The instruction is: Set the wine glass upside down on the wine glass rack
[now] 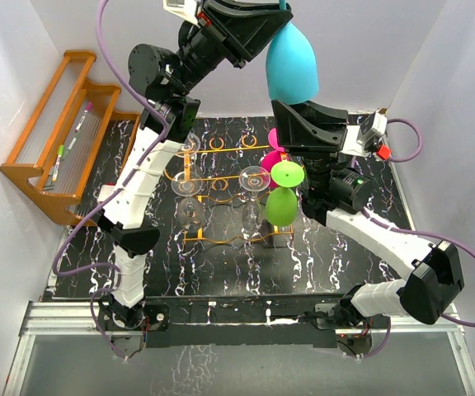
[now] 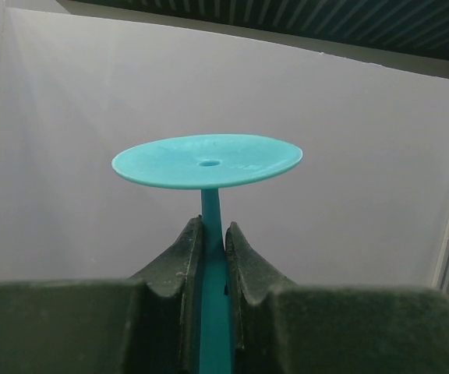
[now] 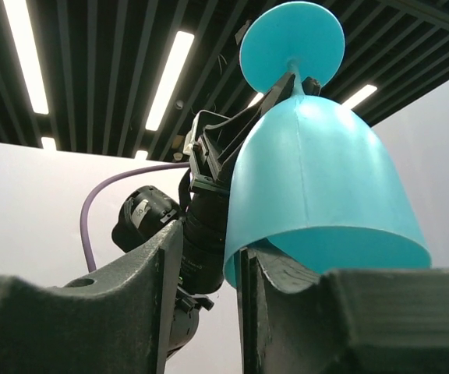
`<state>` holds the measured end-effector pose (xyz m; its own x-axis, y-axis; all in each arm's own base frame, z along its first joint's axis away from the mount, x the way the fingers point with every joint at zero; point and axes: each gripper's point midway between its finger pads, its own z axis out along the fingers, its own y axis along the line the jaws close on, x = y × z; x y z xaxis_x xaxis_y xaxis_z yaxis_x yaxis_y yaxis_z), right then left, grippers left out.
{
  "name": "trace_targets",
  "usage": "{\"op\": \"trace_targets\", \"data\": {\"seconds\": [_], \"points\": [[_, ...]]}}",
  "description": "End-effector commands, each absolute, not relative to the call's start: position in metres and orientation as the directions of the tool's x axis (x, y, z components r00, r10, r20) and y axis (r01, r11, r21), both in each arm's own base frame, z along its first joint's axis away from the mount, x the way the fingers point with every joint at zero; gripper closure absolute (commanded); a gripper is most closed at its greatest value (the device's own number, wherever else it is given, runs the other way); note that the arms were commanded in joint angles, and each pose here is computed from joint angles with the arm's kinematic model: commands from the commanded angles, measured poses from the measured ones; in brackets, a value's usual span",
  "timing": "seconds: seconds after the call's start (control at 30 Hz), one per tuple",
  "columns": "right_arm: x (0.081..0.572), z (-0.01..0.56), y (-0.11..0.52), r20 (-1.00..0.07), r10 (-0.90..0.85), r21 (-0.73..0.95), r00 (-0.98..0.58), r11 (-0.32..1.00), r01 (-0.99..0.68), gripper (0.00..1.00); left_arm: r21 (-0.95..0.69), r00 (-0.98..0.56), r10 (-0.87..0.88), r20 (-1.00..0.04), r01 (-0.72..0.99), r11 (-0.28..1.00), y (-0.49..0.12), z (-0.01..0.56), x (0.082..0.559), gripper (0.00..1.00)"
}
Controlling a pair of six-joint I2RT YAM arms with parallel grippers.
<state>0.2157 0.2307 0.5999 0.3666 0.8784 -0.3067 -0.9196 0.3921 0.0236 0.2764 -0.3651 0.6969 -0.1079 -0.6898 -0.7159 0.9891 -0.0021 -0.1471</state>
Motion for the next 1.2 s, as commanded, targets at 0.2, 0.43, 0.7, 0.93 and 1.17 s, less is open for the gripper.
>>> {"op": "trace_targets", "data": {"seconds": [0.2, 0.43, 0.7, 0.93, 1.17], "points": [[0.185, 0.601, 0.218, -0.303, 0.881, -0.018, 0.363, 0.376, -0.927, 0.59, 0.036, 0.088, -0.680, -0.728, 0.995, 0.090, -0.333, 0.720, 0.251, 1.00], [0.185, 0.587, 0.215, -0.352, 0.873, 0.028, 0.337, 0.370, -0.929, 0.53, 0.087, 0.148, -0.668, -0.729, 0.988, 0.124, -0.301, 0.736, 0.228, 1.00], [0.177, 0.573, 0.212, -0.400, 0.859, 0.040, 0.318, 0.363, -0.931, 0.53, 0.052, 0.118, -0.601, -0.791, 0.991, 0.126, -0.286, 0.724, 0.199, 1.00], [0.166, 0.577, 0.198, -0.457, 0.793, 0.012, 0.404, 0.459, -0.888, 0.53, -0.077, -0.014, -0.441, -0.897, 0.989, 0.127, -0.281, 0.649, 0.184, 1.00], [0.162, 0.582, 0.177, -0.451, 0.712, -0.021, 0.538, 0.594, -0.804, 0.52, -0.225, -0.181, -0.281, -0.942, 0.965, 0.136, -0.271, 0.543, 0.163, 1.00]]}}
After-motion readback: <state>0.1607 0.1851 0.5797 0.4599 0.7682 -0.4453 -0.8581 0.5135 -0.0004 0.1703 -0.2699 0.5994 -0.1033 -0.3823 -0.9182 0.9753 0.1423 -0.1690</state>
